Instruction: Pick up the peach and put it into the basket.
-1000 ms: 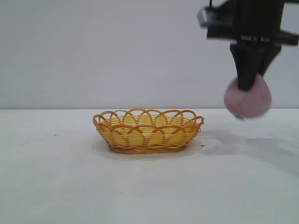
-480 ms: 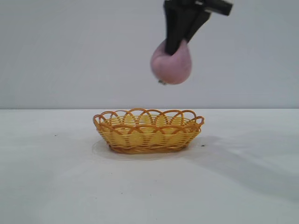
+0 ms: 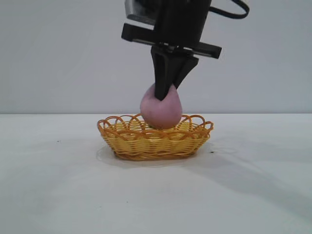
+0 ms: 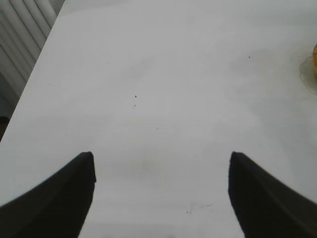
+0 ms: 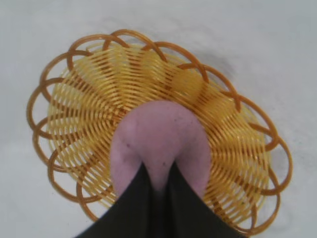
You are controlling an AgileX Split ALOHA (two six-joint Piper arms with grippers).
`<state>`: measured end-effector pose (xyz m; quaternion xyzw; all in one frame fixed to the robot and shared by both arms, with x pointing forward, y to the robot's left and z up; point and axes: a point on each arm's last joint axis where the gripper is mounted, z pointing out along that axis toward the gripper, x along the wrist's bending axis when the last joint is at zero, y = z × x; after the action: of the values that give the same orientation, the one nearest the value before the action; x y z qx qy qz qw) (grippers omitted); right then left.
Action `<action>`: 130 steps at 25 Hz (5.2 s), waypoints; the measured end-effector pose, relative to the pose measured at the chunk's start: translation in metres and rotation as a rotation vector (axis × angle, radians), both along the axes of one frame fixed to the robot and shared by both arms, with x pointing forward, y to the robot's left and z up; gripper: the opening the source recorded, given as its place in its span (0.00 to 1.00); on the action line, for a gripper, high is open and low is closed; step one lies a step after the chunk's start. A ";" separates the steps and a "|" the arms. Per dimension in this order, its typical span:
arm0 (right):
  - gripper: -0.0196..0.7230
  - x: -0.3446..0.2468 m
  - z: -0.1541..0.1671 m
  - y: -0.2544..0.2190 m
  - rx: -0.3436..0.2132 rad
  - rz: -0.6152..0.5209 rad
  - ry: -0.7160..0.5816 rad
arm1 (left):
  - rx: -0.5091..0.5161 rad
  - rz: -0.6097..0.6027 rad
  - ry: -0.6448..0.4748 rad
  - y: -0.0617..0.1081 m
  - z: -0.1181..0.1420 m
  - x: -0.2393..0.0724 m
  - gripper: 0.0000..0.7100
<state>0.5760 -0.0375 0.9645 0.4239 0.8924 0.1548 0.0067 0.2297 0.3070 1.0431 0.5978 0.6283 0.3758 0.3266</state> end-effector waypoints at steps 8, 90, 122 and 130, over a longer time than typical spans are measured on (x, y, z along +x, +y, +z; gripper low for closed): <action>0.32 0.002 -0.008 0.003 0.012 -0.010 0.004 | 0.000 0.000 0.000 0.000 0.000 0.000 0.77; 0.59 -0.194 0.201 -0.241 0.041 -0.583 -0.335 | 0.000 0.000 0.000 0.000 0.000 0.000 0.77; 0.59 -0.347 0.078 -0.261 0.214 -0.603 -0.716 | 0.000 0.000 -0.002 0.000 0.000 0.000 0.77; 0.59 -0.347 0.078 -0.262 0.193 -0.593 -0.726 | 0.000 0.000 -0.002 0.000 0.000 0.000 0.77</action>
<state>0.2286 -0.2993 1.0426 0.5773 0.6547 0.3663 0.3223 0.2298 0.3070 1.0432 0.5976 0.6280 0.3763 0.3271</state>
